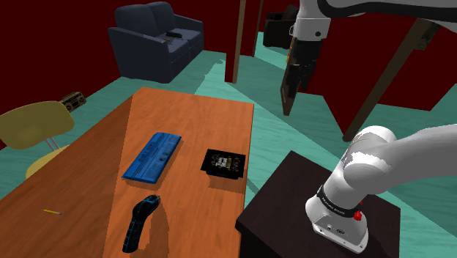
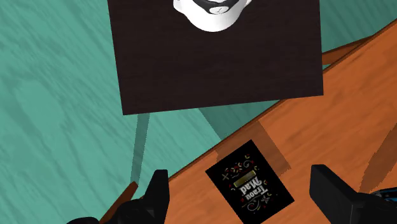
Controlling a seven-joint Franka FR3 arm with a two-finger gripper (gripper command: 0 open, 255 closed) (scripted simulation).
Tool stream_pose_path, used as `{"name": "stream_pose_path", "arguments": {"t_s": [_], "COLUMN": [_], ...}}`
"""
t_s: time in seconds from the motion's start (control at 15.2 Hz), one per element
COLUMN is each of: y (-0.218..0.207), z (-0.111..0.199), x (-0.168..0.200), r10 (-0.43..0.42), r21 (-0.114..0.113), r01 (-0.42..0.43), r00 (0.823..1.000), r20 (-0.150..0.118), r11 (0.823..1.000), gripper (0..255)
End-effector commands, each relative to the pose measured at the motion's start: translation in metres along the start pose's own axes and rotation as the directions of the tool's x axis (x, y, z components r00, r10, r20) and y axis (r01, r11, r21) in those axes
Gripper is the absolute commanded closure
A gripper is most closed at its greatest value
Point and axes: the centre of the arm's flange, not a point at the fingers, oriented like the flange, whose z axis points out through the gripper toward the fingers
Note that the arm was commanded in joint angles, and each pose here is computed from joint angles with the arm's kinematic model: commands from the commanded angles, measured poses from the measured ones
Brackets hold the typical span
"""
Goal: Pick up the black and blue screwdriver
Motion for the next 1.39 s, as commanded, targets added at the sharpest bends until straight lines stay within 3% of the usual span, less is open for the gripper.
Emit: {"name": "stream_pose_path", "arguments": {"t_s": [0.0,0.66,1.32], "y": [0.0,-0.094,-0.189], "z": [0.0,0.081,0.155], "x": [0.0,0.018,0.05], "r10": [0.0,0.129,0.257], "r21": [0.0,0.057,0.116], "r01": [0.0,-0.128,-0.252], "r00": [1.0,0.991,0.966], "r20": [0.0,-0.018,-0.029], "r11": [1.0,0.99,0.961], "gripper": [0,0,0]}}
